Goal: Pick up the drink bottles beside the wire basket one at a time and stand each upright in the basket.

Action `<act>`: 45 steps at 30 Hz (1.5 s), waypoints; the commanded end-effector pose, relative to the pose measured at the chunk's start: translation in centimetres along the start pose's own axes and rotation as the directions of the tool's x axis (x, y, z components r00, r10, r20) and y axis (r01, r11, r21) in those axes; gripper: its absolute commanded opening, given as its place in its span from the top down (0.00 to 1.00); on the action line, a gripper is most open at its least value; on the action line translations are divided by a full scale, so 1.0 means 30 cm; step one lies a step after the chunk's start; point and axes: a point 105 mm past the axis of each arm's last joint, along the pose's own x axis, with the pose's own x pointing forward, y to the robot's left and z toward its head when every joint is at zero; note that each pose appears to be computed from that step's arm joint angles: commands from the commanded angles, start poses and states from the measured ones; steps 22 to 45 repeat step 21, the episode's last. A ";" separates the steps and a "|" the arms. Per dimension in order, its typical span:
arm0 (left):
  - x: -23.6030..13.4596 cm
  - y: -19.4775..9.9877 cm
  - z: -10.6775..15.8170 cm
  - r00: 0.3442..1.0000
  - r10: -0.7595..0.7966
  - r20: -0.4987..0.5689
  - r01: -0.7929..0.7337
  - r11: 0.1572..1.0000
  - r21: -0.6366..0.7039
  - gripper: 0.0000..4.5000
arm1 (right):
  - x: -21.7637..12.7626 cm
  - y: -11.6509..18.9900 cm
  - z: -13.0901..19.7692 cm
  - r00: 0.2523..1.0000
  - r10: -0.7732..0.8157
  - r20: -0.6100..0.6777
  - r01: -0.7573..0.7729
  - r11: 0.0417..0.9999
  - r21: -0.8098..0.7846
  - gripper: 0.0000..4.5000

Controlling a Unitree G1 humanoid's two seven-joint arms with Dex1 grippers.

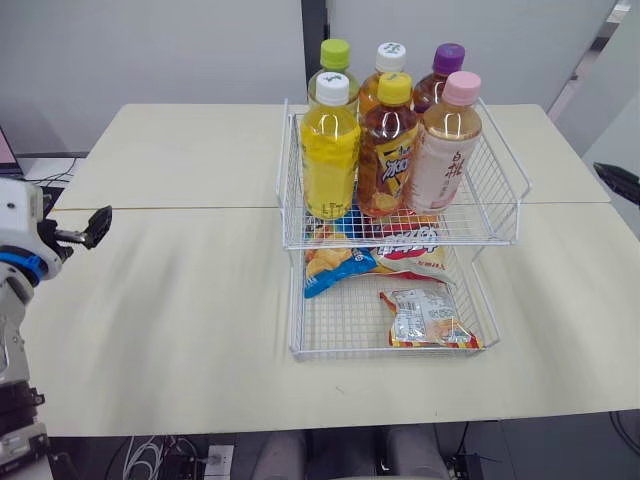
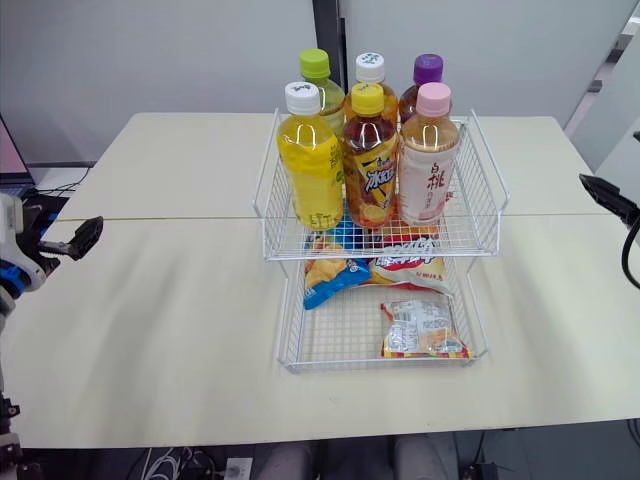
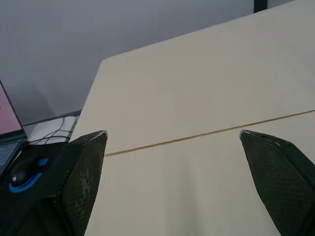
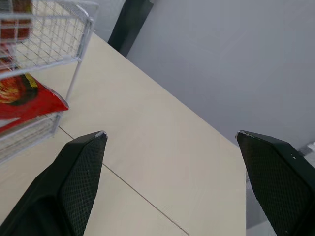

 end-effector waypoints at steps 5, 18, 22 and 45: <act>-0.030 0.007 -0.059 0.984 0.167 0.060 -0.167 0.986 -0.014 0.00 | -0.022 0.014 -0.145 0.987 -0.157 -0.026 0.157 0.987 -0.024 0.00; -0.026 -0.097 -0.137 0.988 0.152 0.040 -0.150 0.988 -0.044 0.00 | 0.007 0.090 -0.242 0.977 -0.205 -0.058 0.205 0.979 -0.007 0.00; -0.026 -0.109 -0.137 0.990 0.132 0.045 -0.130 0.990 -0.055 0.00 | 0.014 0.092 -0.246 0.979 -0.193 -0.064 0.194 0.981 -0.002 0.00; -0.026 -0.109 -0.137 0.990 0.132 0.045 -0.130 0.990 -0.055 0.00 | 0.014 0.092 -0.246 0.979 -0.193 -0.064 0.194 0.981 -0.002 0.00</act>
